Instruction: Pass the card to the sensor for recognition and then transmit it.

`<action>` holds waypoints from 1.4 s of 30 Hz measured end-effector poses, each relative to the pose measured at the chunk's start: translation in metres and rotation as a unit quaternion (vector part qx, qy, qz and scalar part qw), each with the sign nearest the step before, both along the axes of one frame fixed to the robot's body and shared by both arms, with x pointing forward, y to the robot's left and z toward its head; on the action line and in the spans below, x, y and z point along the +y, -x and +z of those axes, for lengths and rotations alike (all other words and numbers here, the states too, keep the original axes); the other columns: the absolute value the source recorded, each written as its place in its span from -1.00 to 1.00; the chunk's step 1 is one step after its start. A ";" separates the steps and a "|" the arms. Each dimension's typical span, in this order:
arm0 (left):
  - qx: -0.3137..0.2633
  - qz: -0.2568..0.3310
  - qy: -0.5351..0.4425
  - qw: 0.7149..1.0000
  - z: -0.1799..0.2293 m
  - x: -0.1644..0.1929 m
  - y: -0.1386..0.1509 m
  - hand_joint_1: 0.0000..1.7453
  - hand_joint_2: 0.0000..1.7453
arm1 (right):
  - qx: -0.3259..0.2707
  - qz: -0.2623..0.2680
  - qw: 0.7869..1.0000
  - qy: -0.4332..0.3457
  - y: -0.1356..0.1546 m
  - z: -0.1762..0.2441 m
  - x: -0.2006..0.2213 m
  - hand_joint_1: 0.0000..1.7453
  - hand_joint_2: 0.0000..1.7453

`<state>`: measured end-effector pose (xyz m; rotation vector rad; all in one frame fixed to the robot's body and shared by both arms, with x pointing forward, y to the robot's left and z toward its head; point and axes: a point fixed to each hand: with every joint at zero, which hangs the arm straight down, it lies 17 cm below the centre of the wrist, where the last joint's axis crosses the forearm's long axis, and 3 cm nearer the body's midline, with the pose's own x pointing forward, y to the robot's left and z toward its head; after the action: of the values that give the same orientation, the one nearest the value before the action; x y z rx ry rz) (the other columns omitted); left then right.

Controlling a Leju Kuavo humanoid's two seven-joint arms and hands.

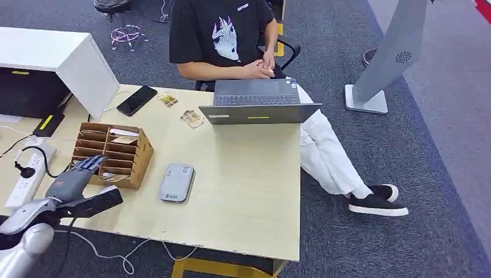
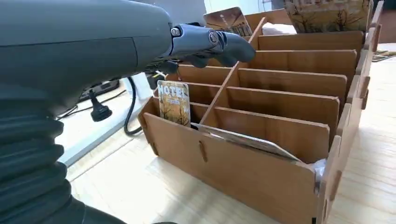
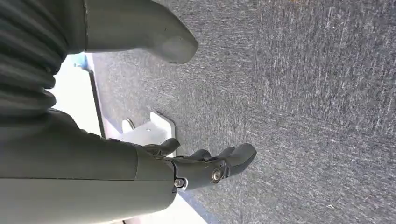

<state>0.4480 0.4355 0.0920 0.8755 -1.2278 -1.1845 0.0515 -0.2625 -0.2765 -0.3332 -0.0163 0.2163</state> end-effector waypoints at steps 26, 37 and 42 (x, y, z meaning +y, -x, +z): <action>-0.009 0.002 0.001 1.000 0.008 -0.003 -0.010 -1.00 1.00 | 0.001 -0.008 1.000 0.003 0.001 0.000 -0.002 -1.00 1.00; -0.020 0.012 -0.019 1.000 0.011 0.001 -0.012 1.00 1.00 | 0.004 -0.011 1.000 0.003 0.003 0.000 -0.002 -1.00 1.00; -0.034 0.022 -0.042 0.998 0.015 0.007 -0.014 1.00 1.00 | 0.011 -0.022 1.000 0.001 0.007 0.000 -0.001 -1.00 1.00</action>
<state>0.4618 0.4428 0.1071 1.0082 -1.2131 -1.1859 0.0442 -0.2637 -0.2768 -0.3332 0.0122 0.1766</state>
